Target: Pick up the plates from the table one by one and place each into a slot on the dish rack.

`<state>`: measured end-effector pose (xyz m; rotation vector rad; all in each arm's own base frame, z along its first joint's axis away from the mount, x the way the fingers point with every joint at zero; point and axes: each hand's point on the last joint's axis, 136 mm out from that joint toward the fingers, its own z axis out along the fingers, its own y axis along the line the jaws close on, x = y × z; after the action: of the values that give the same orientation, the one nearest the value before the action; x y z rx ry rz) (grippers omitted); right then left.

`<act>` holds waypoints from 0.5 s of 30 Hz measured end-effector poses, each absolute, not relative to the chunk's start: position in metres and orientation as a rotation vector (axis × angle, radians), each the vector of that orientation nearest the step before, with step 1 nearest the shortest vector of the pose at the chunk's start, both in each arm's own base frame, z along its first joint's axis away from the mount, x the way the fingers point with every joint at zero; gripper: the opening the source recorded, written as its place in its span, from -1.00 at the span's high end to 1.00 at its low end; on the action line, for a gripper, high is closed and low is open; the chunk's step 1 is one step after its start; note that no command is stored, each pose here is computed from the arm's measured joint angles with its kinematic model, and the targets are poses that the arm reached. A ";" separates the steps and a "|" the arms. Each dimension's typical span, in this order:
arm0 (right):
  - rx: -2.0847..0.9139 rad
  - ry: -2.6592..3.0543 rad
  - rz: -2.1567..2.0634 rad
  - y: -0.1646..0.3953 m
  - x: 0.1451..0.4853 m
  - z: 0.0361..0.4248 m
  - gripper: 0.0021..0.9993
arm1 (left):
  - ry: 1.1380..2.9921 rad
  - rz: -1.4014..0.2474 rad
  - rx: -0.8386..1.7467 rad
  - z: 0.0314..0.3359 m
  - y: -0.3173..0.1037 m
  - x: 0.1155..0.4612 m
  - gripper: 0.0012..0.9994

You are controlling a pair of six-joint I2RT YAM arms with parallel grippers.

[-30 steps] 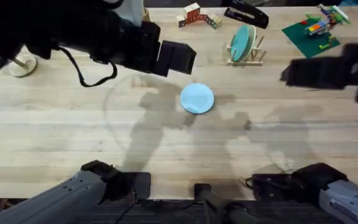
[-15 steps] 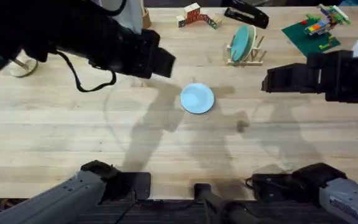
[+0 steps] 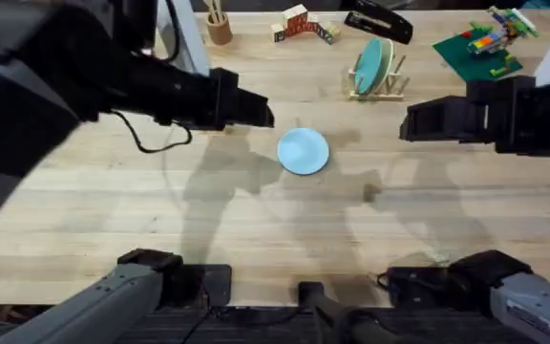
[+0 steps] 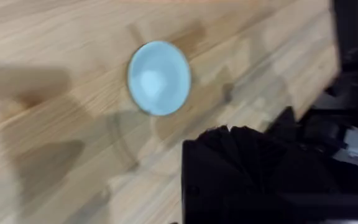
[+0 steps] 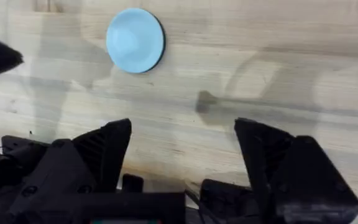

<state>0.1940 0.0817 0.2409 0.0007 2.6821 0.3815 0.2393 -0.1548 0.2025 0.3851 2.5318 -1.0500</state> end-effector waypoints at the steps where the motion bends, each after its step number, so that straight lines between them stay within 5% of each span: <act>1: 0.001 2.682 0.382 0.082 0.194 0.241 -0.99 | 2.513 -1.088 0.400 0.200 -0.158 0.238 0.91; 15: 0.001 2.682 0.382 0.082 0.194 0.241 -0.99 | 2.546 -1.324 0.410 0.157 -0.175 0.235 0.92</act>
<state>0.1940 0.0817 0.2409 0.0011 2.6824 0.3815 0.2353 -0.1748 0.1566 0.4096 2.5460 -1.3235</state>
